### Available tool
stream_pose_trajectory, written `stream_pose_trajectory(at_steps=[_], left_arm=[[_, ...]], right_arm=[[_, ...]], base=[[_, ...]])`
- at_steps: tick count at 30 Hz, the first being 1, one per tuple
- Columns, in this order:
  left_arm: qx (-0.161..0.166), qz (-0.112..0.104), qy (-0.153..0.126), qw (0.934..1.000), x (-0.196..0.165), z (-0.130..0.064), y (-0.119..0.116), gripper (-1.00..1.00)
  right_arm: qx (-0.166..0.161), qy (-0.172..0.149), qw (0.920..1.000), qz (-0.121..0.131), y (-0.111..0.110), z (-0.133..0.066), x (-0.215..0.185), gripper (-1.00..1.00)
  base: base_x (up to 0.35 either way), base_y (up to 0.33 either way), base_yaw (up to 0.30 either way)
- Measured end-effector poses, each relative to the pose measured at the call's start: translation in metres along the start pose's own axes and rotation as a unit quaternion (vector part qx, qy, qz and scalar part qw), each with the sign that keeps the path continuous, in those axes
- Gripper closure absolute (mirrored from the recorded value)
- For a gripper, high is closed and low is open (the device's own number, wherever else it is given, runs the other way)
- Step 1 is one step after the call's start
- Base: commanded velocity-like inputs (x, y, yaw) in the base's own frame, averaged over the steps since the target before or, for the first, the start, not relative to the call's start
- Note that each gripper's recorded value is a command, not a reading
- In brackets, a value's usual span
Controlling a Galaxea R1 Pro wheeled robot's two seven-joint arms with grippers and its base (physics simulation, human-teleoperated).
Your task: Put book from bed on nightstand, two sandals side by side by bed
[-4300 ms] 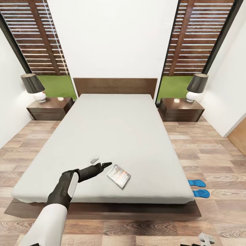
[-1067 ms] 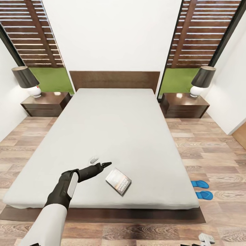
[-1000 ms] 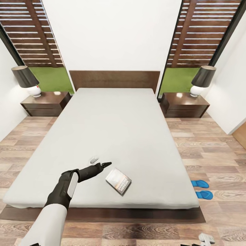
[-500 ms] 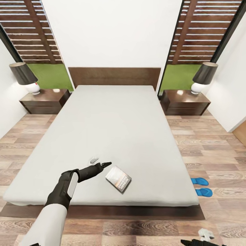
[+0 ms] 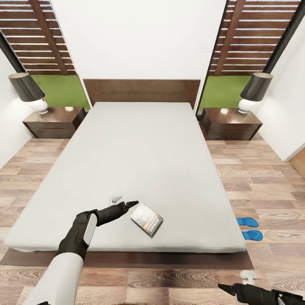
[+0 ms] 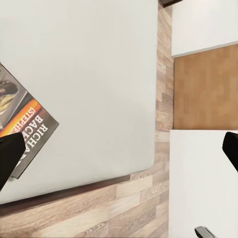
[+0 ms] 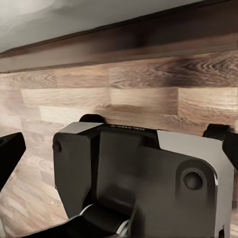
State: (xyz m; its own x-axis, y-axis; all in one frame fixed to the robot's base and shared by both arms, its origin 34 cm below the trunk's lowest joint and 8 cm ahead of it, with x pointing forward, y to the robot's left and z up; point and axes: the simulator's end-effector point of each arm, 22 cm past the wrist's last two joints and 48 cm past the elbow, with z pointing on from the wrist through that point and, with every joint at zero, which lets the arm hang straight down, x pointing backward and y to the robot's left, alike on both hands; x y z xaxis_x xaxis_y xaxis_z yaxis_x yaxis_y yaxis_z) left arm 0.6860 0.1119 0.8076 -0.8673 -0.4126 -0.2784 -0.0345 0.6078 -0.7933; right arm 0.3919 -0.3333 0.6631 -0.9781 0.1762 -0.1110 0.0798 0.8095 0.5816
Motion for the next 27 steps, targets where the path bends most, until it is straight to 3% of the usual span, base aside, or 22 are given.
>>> stream_pose_trajectory(at_steps=[4,8,18,27], left_arm=[[-0.001,-0.003,0.002,1.0,0.002,0.001,0.003,-1.0],[-0.003,-0.005,0.003,1.0,0.004,0.002,0.006,-1.0],[-0.006,-0.01,0.007,0.9999,0.009,0.006,0.013,-1.0],[-0.009,-0.015,0.012,0.9998,0.014,0.008,0.02,-1.0]], right_arm=[[-0.04,0.002,0.9992,0.002,0.016,0.0,0.003,-1.0],[-0.05,0.004,0.9987,0.003,0.02,0.001,0.005,-1.0],[-0.047,0.007,0.9988,0.006,0.016,0.003,0.009,-1.0],[-0.045,-0.002,0.9989,-0.013,0.013,0.006,0.008,-1.0]], base=[[0.0,0.0,0.0],[0.0,0.0,0.0],[0.0,0.0,0.0],[0.0,0.0,0.0]])
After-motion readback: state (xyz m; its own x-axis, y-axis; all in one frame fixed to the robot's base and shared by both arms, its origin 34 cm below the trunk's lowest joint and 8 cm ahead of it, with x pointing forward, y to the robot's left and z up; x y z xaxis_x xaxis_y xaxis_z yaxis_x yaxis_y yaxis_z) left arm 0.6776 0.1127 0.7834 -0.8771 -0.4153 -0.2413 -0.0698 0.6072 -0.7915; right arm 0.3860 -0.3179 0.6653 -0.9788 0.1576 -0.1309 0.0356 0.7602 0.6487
